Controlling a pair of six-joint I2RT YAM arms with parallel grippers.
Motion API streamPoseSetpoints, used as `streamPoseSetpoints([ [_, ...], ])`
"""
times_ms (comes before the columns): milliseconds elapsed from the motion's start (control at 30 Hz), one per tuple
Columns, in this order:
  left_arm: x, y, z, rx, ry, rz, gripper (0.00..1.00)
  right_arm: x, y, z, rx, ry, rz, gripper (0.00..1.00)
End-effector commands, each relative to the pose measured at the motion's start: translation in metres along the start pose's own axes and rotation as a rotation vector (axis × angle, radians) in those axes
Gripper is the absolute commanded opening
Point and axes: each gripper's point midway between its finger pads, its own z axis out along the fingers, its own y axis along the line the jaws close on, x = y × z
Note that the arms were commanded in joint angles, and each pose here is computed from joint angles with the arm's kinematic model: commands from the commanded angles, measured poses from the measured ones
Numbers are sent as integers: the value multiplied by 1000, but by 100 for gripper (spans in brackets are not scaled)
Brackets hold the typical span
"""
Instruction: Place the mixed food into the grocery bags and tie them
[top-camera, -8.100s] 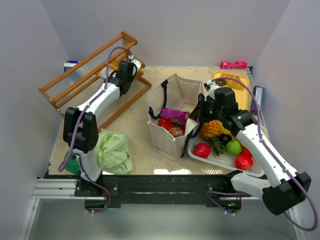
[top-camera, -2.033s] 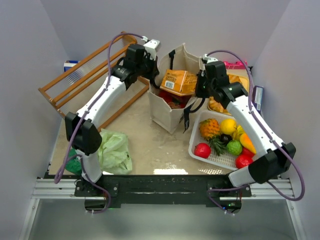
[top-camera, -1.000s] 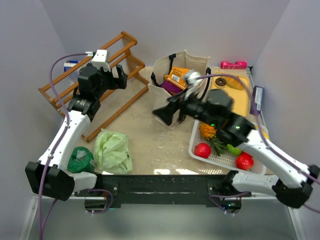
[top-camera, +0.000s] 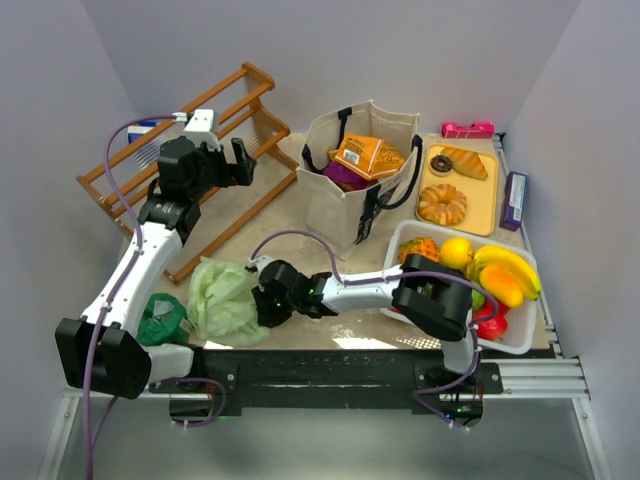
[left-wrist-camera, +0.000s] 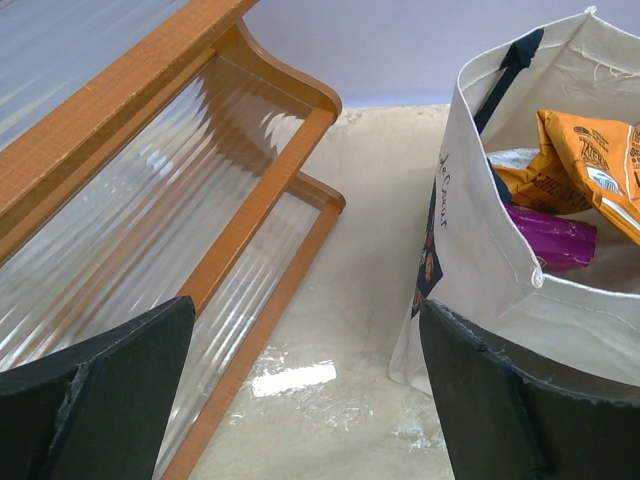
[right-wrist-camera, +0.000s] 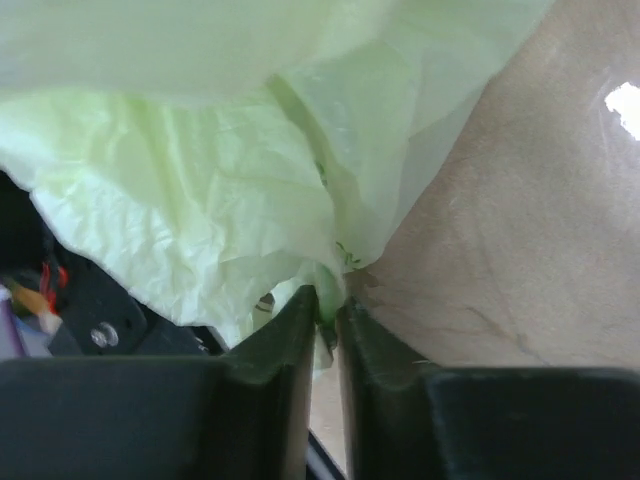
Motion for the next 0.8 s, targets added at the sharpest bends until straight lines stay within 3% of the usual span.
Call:
streamPoseSetpoints([
  [0,-11,-5,0,21,-44,-1,100,-52,6,-25,79,-156,-45,3],
  [133,-15,-9,-7,42,-39,41,100,-56,-65,-64,306,-160,-6,0],
  [267,-4,-8,-12,51,-20,76,100,-47,-129,-100,387,-136,75,1],
  [367,18,-16,-16,115,26,93,100,-54,-135,-123,416,-127,29,43],
  [400,25,-25,-19,165,47,94,100,-50,-134,-129,423,-104,19,62],
  [500,43,-35,-29,227,93,88,99,-70,-117,-155,397,-152,-2,83],
  [633,81,-33,-42,232,165,52,99,-100,-79,-192,289,-276,-19,92],
  [767,99,-40,-55,262,177,-40,100,-125,-74,-205,297,-367,-11,93],
])
